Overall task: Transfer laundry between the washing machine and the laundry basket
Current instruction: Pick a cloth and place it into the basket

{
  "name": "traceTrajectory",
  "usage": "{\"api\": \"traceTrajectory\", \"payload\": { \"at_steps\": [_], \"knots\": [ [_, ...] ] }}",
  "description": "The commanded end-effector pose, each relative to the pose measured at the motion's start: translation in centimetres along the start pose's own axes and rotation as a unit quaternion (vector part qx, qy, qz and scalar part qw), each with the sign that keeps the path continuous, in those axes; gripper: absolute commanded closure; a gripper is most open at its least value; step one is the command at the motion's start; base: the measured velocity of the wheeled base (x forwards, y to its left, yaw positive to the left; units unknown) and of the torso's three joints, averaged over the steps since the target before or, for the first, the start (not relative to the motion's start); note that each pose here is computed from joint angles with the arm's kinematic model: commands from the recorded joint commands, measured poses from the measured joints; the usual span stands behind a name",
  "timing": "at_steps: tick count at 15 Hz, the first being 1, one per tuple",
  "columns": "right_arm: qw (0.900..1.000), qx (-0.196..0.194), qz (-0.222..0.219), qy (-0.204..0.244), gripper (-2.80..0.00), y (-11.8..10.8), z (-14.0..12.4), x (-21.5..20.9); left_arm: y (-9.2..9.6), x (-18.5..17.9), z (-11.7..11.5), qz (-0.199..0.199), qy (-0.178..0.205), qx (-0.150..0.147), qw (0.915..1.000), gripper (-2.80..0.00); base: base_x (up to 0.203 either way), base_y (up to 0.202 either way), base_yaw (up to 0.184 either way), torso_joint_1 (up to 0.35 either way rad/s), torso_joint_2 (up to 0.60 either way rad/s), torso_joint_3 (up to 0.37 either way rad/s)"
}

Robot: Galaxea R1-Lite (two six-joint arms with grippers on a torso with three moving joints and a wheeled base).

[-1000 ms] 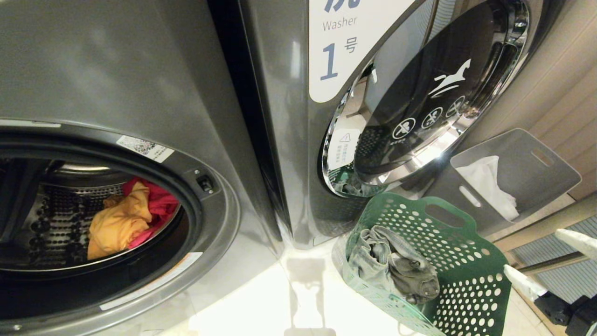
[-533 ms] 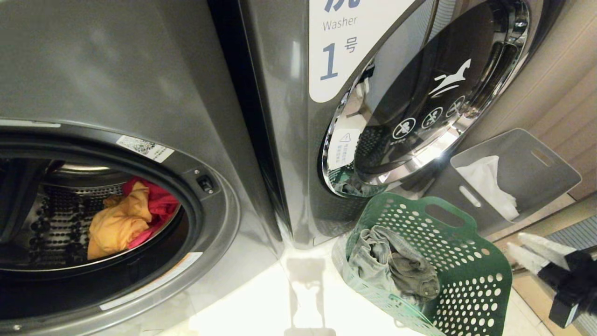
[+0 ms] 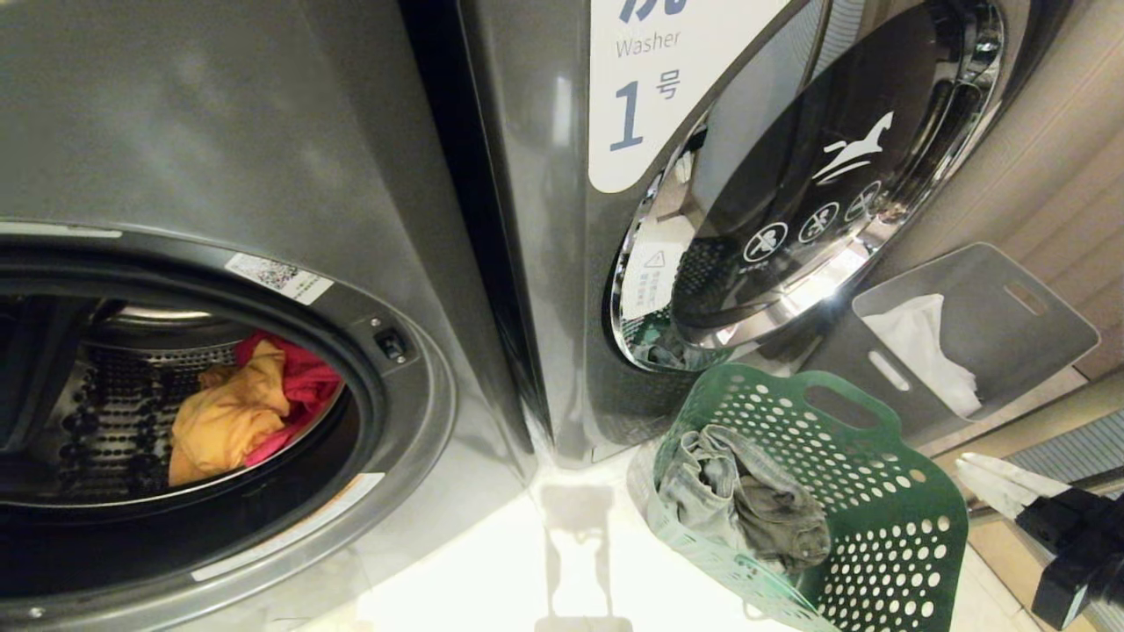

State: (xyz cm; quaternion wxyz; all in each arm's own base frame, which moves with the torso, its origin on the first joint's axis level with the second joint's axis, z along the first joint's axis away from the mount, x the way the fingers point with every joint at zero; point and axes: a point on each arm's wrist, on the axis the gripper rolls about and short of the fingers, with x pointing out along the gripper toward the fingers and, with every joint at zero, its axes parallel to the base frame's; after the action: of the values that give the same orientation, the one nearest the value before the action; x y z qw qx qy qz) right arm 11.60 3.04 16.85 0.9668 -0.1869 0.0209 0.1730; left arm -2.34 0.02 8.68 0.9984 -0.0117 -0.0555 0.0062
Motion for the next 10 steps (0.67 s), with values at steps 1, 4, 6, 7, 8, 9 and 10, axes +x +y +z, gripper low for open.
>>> {"api": "traceTrajectory", "payload": {
  "at_steps": [1, 4, 6, 7, 8, 9, 10],
  "knots": [
    [1.000, -0.001, 0.000, -0.003, 0.00, 0.05, -0.05, -0.18, 0.03, 0.21, -1.13, 0.001, 0.020, 0.000, 0.9998, 0.00, 0.003, -0.001, 0.079, -0.001, 0.01, 0.002],
    [1.000, 0.001, -0.001, -0.002, 0.00, 0.05, -0.09, -0.17, 0.02, 0.21, -1.13, 0.001, 0.020, 0.000, 0.9998, 0.00, 0.003, -0.007, 0.169, 0.003, 0.00, 0.004],
    [1.000, 0.001, 0.000, -0.002, 0.00, 0.05, -0.07, -0.13, 0.02, 0.21, -1.13, 0.001, 0.020, 0.000, 0.9998, 0.00, 0.004, -0.009, 0.180, 0.001, 0.00, 0.002],
    [1.000, 0.001, 0.000, -0.001, 0.00, 0.04, -0.10, -0.08, 0.02, 0.21, -1.13, 0.001, 0.020, -0.001, 0.9998, 0.00, 0.001, -0.012, 0.181, 0.002, 0.00, 0.002],
    [1.000, 0.001, 0.000, 0.000, 0.00, 0.05, -0.11, -0.06, 0.03, 0.21, -1.13, 0.001, 0.020, 0.000, 0.9998, 0.00, 0.000, -0.005, 0.182, -0.002, 0.00, -0.002],
    [1.000, 0.001, 0.000, 0.000, 0.00, 0.04, -0.11, -0.06, 0.03, 0.21, -1.13, 0.001, 0.020, 0.000, 0.9998, 0.00, 0.000, -0.011, 0.177, 0.005, 0.00, 0.002],
    [1.000, 0.000, 0.000, 0.000, 0.00, 0.05, -0.11, -0.03, 0.02, 0.21, -1.13, 0.001, 0.020, -0.001, 0.9998, 0.00, 0.000, -0.009, 0.176, -0.002, 0.00, -0.001]
  ]
}}
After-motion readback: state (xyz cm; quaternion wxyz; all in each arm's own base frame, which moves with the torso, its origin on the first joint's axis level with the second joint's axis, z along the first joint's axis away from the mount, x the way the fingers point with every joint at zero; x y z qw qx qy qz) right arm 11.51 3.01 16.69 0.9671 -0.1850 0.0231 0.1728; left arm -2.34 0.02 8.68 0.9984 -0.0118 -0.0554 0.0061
